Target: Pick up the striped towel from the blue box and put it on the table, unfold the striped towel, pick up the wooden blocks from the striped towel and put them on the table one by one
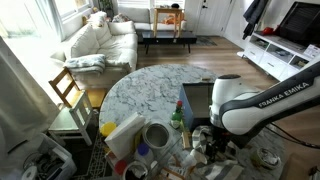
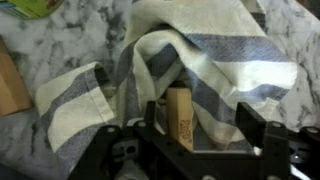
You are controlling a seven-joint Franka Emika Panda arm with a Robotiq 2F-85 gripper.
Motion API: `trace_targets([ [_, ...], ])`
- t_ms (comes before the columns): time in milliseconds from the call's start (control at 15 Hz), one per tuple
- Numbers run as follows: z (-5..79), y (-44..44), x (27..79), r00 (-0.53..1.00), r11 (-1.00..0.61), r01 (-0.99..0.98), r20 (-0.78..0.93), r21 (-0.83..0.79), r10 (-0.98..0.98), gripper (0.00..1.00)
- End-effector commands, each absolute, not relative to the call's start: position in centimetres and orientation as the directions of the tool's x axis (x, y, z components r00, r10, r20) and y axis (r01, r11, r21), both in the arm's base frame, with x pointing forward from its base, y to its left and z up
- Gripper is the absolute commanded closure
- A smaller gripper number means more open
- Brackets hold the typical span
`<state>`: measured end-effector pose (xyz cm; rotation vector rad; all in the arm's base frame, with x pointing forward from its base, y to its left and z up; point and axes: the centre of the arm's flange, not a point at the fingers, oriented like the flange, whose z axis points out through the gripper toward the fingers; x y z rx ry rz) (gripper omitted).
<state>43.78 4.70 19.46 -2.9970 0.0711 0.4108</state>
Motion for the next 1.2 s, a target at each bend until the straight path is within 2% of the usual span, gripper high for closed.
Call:
trace_targets([
  [0,19.5,4.4,43.3,0.967,-0.994,-0.072,-0.249,-0.079,-0.05,0.22],
  [200,19.6,4.3,43.4,0.969,-0.995,-0.074,-0.24,-0.067,-0.056,0.26],
  [267,19.7,4.3,43.4,0.97,-0.995,-0.077,-0.234,-0.064,-0.061,0.31],
  [400,19.8,4.3,43.6,0.973,-0.994,-0.087,-0.219,-0.062,-0.071,0.31],
  [467,19.9,4.3,43.7,0.974,-0.994,-0.091,-0.212,-0.062,-0.076,0.35],
  [533,20.0,4.2,43.8,0.975,-0.993,-0.097,-0.205,-0.067,-0.082,0.36],
  [600,20.0,4.2,43.8,0.976,-0.993,-0.102,-0.199,-0.065,-0.087,0.41],
  [1000,20.8,3.9,44.3,0.98,-0.989,-0.129,-0.161,-0.069,-0.117,0.54],
  [1067,20.8,3.8,44.3,0.98,-0.989,-0.133,-0.16,-0.067,-0.121,0.62],
  [1133,20.8,3.8,44.3,0.979,-0.988,-0.136,-0.16,-0.067,-0.124,0.62],
])
